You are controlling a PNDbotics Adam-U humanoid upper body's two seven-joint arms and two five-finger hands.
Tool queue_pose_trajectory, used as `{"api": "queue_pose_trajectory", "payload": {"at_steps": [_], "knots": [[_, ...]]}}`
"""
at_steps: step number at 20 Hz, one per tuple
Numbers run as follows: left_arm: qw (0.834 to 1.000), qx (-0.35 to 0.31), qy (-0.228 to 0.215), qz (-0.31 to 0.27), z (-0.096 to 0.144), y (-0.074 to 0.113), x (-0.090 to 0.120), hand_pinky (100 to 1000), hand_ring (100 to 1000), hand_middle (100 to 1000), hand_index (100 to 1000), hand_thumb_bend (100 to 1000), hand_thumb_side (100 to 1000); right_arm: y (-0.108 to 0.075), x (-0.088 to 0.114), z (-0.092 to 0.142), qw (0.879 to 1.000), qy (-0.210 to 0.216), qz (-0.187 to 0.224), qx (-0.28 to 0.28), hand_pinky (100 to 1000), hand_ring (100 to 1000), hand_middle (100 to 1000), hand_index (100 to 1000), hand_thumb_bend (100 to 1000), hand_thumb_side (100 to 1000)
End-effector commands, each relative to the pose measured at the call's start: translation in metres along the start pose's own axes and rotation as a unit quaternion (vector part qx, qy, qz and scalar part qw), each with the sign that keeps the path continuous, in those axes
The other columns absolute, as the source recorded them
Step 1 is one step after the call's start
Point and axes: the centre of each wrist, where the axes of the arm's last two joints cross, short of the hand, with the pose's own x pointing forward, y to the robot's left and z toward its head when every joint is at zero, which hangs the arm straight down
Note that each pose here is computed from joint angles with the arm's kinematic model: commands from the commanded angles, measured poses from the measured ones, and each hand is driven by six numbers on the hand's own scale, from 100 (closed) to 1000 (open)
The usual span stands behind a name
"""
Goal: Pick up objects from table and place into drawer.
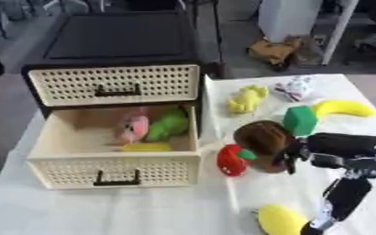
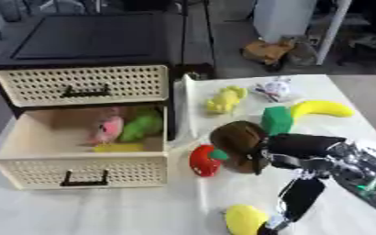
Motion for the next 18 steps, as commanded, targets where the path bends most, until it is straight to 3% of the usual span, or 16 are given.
{"api": "queue_pose_trajectory", "payload": {"at_steps": [1, 8, 12, 14, 18], "knots": [[1.0, -0.008, -0.013, -0.011, -0.005, 0.005, 0.005, 141, 254, 297, 744, 100, 886, 0.002, -0.007, -0.001, 1.0, 0.014, 0.01, 0.001, 715, 810, 595, 847, 1000, 627], [1.0, -0.008, -0.015, -0.01, -0.005, 0.005, 0.005, 140, 254, 311, 741, 100, 882, 0.023, -0.011, -0.013, 0.999, 0.022, -0.007, 0.026, 713, 805, 587, 825, 1000, 607], [1.0, -0.008, -0.016, -0.01, -0.005, 0.005, 0.005, 140, 254, 312, 739, 100, 881, 0.027, -0.012, -0.013, 0.999, 0.025, -0.005, 0.025, 706, 797, 572, 819, 1000, 601], [1.0, -0.008, -0.015, -0.011, -0.005, 0.005, 0.005, 139, 254, 312, 739, 100, 880, 0.029, -0.013, -0.011, 0.999, 0.024, -0.002, 0.024, 698, 789, 560, 877, 1000, 587], [1.0, -0.009, -0.014, -0.011, -0.004, 0.005, 0.005, 138, 254, 312, 738, 100, 880, 0.03, -0.012, -0.008, 1.0, 0.02, 0.0, 0.018, 689, 781, 546, 851, 1000, 582]]}}
